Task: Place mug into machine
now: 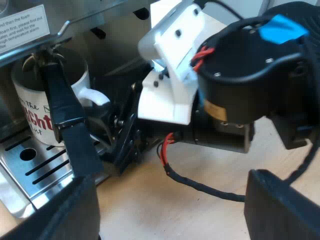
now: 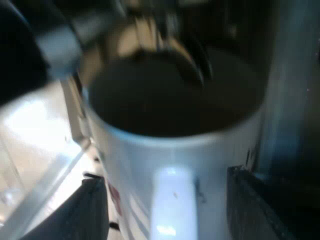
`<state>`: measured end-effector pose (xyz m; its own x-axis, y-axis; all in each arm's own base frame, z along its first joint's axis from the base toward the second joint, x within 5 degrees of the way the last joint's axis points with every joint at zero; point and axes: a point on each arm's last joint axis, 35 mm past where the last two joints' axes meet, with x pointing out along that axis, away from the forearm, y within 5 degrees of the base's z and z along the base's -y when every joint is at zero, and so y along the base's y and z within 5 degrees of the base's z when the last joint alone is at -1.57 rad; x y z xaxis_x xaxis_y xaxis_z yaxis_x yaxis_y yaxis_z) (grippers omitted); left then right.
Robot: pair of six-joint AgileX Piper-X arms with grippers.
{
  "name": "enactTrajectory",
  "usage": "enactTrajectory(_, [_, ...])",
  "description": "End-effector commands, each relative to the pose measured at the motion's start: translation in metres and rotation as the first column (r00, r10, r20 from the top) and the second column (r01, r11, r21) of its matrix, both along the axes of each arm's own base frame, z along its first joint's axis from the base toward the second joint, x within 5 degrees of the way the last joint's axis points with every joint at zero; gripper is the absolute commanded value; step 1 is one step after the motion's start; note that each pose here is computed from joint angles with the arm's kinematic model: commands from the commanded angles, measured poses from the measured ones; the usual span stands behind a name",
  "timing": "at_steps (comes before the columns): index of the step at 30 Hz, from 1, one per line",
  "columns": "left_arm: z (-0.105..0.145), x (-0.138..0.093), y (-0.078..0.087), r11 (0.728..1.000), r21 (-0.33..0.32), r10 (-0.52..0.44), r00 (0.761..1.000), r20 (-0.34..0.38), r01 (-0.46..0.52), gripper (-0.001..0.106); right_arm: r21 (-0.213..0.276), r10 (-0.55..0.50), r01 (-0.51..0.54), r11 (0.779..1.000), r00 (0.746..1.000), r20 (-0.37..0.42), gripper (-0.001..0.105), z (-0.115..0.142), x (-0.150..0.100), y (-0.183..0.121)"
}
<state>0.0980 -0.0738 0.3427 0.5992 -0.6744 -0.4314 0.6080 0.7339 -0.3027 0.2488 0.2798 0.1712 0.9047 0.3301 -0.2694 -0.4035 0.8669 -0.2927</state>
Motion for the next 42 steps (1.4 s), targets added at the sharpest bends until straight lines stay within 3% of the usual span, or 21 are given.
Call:
enactTrajectory(1, [0.002,0.000,0.000,1.000,-0.009,-0.004,1.000,0.011,0.004,0.063,-0.015,0.013,-0.013,1.000,1.000,0.010,0.054,0.013,-0.004,0.001])
enactTrajectory(12, [0.002,0.000,0.000,1.000,-0.009,-0.004,1.000,0.011,0.004,0.063,-0.091,-0.001,-0.001,0.996,1.000,-0.023,0.054,0.037,-0.025,-0.005])
enactTrajectory(23, [0.002,0.000,0.000,1.000,-0.009,-0.004,1.000,0.011,0.004,0.063,-0.064,0.065,-0.065,0.996,0.998,0.010,0.054,0.055,-0.071,-0.018])
enactTrajectory(33, [0.004,0.000,-0.001,1.000,-0.018,-0.004,1.000,0.025,0.004,0.063,-0.060,0.171,-0.166,0.984,0.980,0.102,0.053,0.088,-0.105,-0.021])
enactTrajectory(38, [0.008,0.002,-0.002,0.999,-0.043,-0.003,0.998,0.063,0.005,0.063,-0.013,0.177,-0.177,0.984,0.975,0.135,0.029,0.105,-0.113,-0.026])
enactTrajectory(42, [0.011,0.003,-0.002,0.998,-0.057,-0.001,0.996,0.085,0.006,0.065,0.006,0.176,-0.179,0.984,0.973,0.148,0.000,0.113,-0.115,-0.031])
